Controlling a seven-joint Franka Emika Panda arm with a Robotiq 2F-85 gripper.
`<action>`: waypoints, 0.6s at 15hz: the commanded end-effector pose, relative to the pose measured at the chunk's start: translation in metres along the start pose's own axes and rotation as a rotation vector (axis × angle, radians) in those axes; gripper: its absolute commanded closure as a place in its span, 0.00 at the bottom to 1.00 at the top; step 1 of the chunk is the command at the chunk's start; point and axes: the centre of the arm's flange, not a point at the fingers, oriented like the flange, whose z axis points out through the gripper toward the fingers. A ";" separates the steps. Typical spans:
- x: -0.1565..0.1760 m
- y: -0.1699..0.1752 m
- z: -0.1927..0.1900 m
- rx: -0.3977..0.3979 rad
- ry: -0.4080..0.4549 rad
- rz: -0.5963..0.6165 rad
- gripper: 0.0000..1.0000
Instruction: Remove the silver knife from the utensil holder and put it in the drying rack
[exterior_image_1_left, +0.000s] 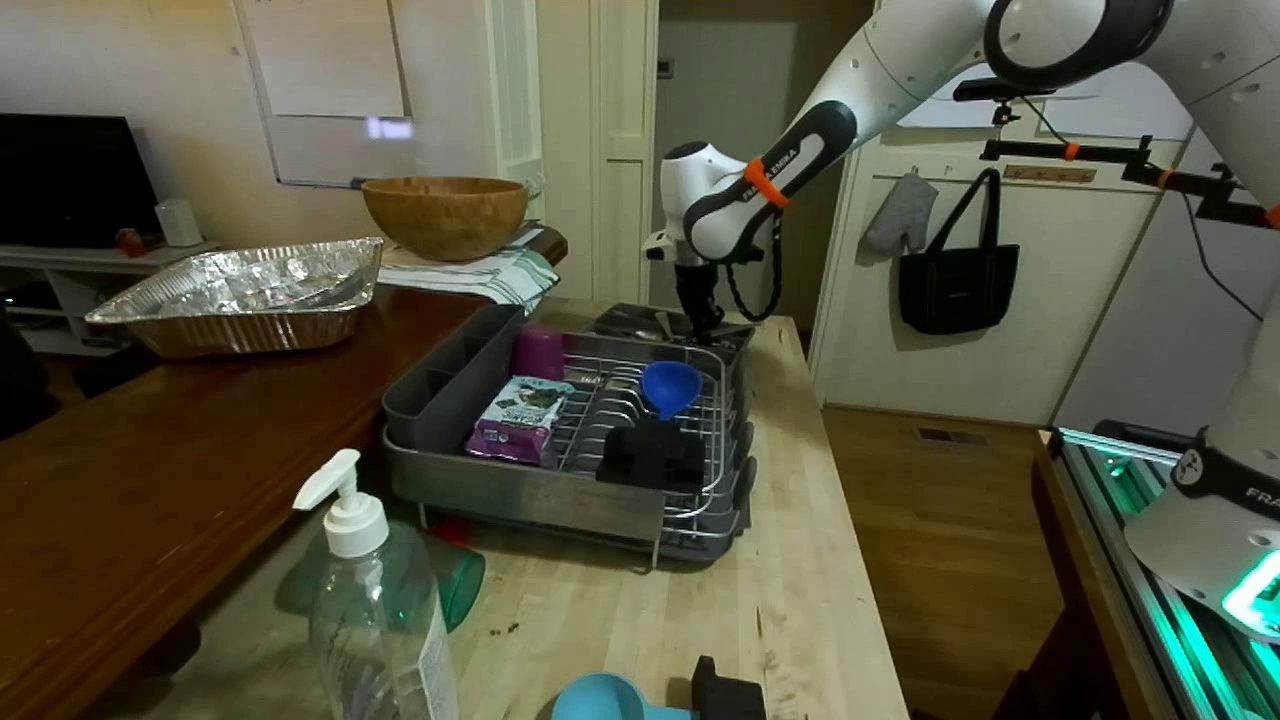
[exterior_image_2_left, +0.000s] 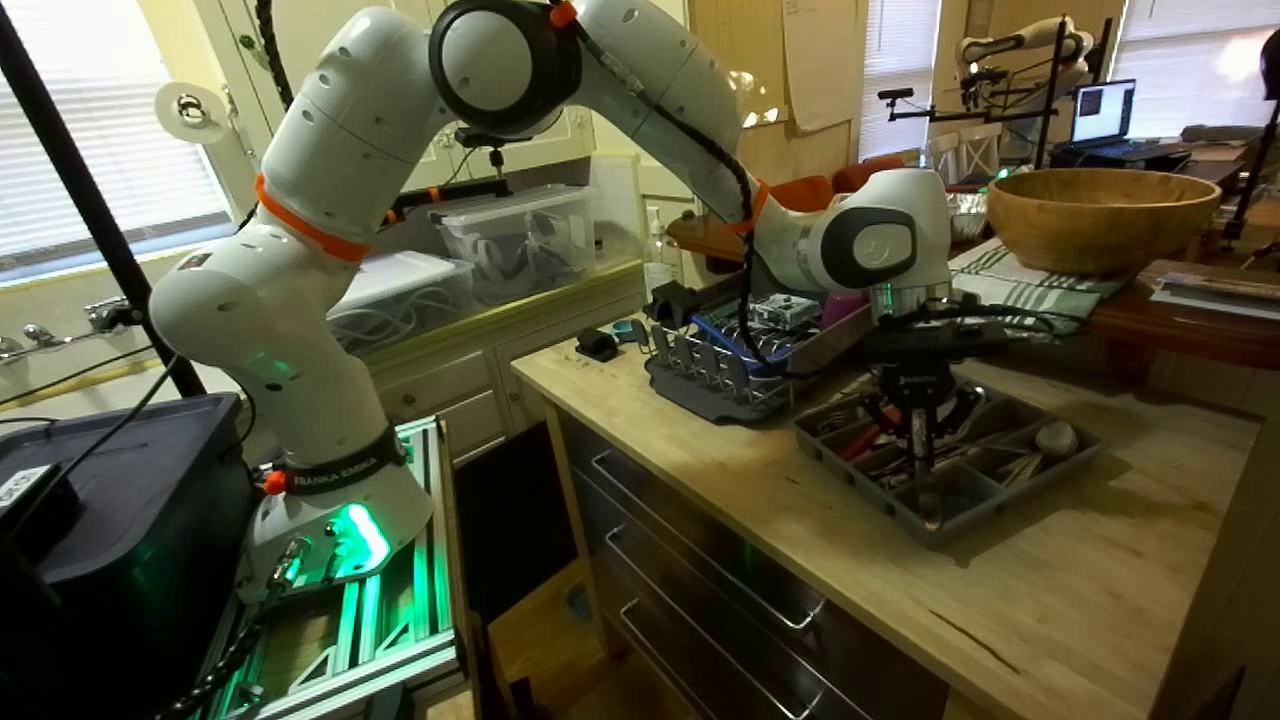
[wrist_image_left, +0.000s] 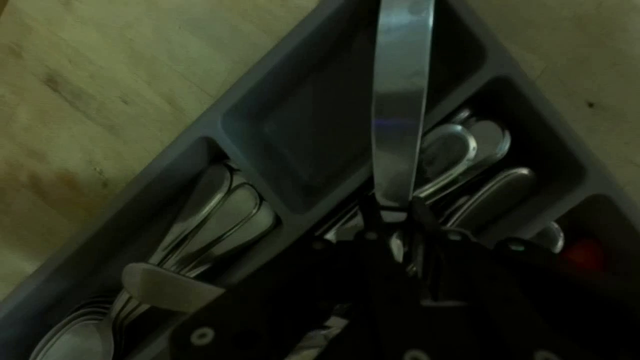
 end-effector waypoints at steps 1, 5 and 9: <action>-0.006 -0.011 -0.019 -0.028 -0.040 0.023 0.96; 0.003 -0.013 -0.047 -0.082 -0.040 0.019 0.96; 0.021 -0.026 -0.084 -0.165 -0.018 -0.035 0.96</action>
